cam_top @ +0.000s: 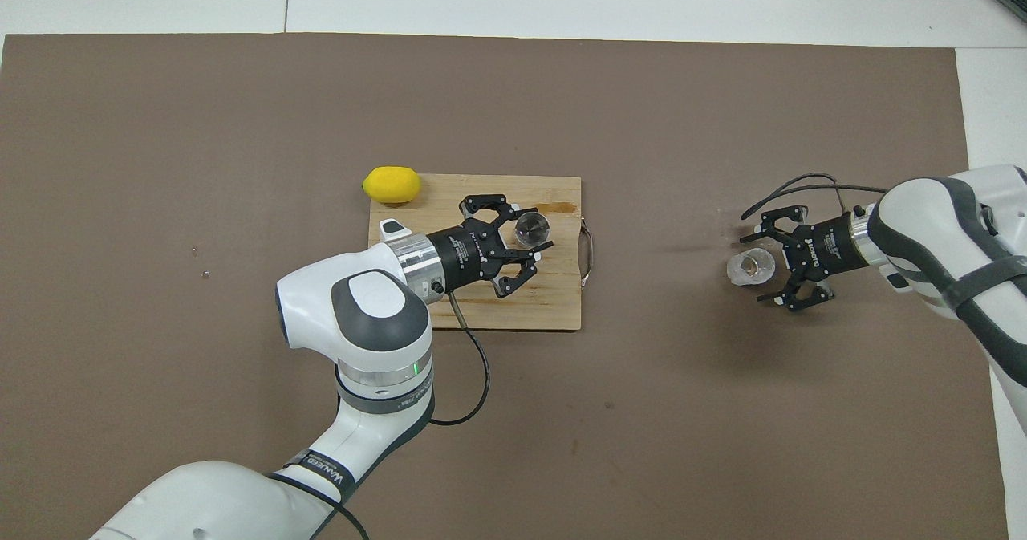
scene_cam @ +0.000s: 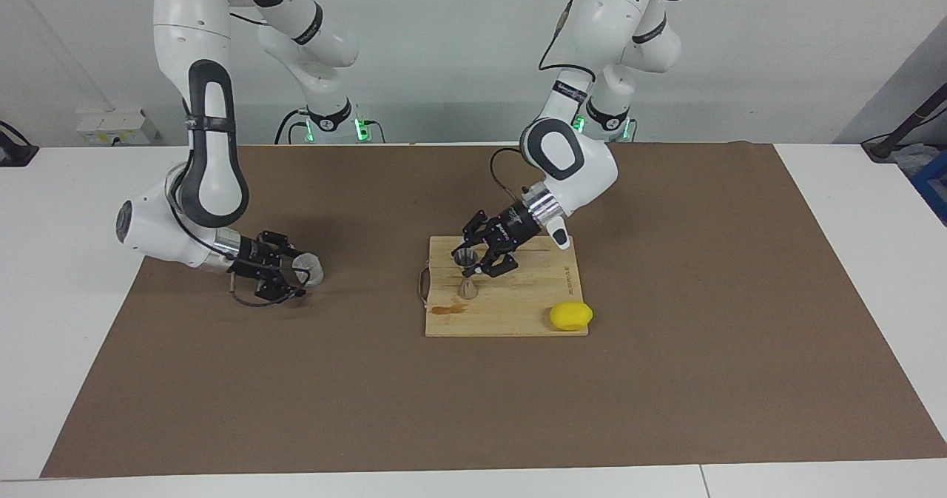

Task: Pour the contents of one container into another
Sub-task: 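Grasp the clear plastic cup with the right gripper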

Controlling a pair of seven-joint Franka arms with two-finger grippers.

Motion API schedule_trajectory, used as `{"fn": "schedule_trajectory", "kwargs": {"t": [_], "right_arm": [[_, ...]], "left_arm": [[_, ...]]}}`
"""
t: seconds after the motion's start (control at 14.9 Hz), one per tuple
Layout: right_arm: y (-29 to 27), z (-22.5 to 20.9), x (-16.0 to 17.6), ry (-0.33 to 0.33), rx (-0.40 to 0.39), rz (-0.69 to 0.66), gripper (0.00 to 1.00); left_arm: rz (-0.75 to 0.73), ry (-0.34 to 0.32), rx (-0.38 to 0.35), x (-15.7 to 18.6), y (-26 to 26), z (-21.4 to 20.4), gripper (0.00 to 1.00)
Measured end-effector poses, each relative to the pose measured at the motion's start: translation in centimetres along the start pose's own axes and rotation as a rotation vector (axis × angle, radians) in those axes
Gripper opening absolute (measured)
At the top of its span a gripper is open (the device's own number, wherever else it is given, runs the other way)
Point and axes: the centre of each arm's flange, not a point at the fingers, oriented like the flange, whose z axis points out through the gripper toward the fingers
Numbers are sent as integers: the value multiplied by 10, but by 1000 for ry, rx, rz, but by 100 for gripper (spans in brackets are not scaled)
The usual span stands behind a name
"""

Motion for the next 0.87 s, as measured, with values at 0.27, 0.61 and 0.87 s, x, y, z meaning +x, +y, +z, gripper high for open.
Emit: {"fn": "schedule_trajectory", "kwargs": {"t": [0.27, 0.61, 0.87], "right_arm": [[1, 1, -2, -1, -3, -2, 96], [1, -3, -8, 3, 1, -12, 75], [-7, -6, -38, 19, 2, -65, 51]], "left_arm": [[3, 0, 0, 0, 0, 0, 50], [6, 0, 0, 0, 0, 0, 59], [8, 0, 1, 0, 0, 0, 99]]}}
